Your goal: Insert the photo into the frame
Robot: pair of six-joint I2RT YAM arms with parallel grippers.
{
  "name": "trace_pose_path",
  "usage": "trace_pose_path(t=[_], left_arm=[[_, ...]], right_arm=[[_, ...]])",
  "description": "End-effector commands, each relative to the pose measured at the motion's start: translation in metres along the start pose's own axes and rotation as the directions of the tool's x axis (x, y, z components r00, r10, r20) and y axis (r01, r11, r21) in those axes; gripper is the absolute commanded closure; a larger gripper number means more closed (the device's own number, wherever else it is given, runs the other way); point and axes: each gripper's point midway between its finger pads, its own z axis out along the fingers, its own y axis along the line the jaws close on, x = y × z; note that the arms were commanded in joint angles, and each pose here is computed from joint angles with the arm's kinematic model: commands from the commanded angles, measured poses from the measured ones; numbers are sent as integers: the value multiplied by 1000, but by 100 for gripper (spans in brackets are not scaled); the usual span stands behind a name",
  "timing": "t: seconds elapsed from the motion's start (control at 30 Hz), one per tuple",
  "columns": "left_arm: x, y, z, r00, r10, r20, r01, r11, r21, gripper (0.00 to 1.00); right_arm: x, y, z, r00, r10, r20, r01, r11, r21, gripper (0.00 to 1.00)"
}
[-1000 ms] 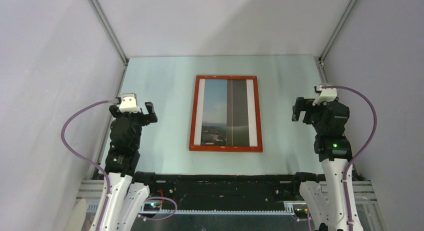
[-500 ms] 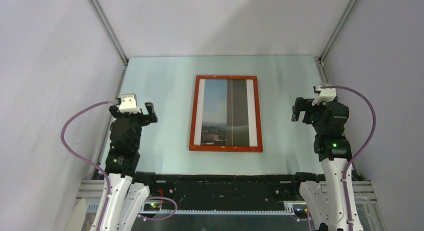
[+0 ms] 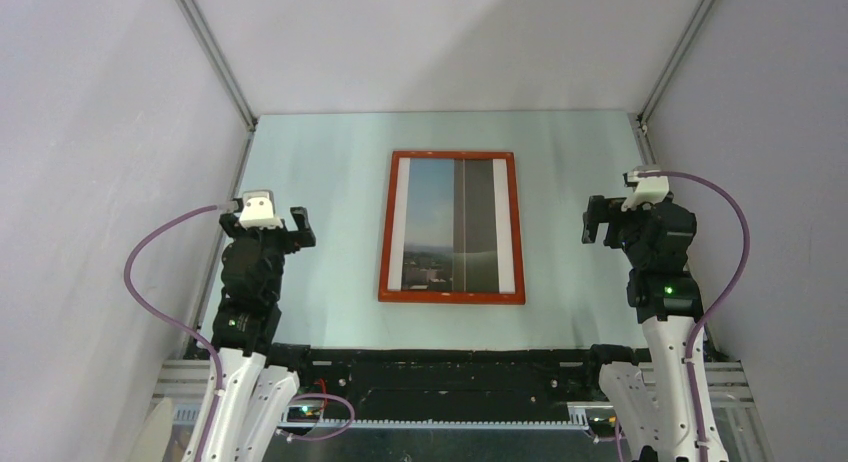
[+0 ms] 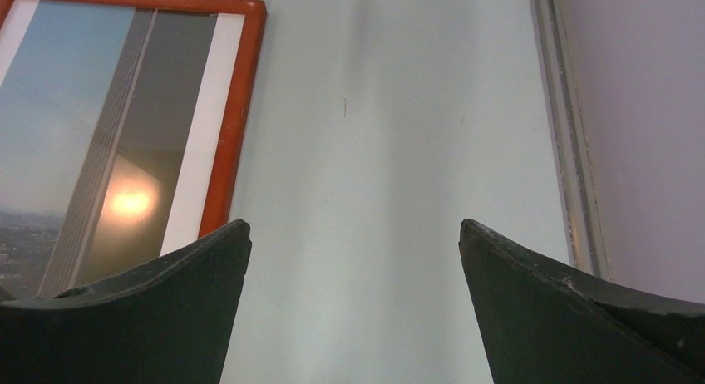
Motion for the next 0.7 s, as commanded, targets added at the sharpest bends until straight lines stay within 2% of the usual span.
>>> trace_pose_path(t=[0.0, 0.67], left_arm=[[-10, 1, 1, 999, 4, 49, -4, 1000, -1, 0], [-8, -3, 1, 999, 8, 49, -9, 1000, 29, 0]], right_arm=[[-7, 4, 1, 999, -21, 26, 21, 1000, -18, 1], [-7, 4, -1, 999, -23, 32, 24, 1000, -20, 1]])
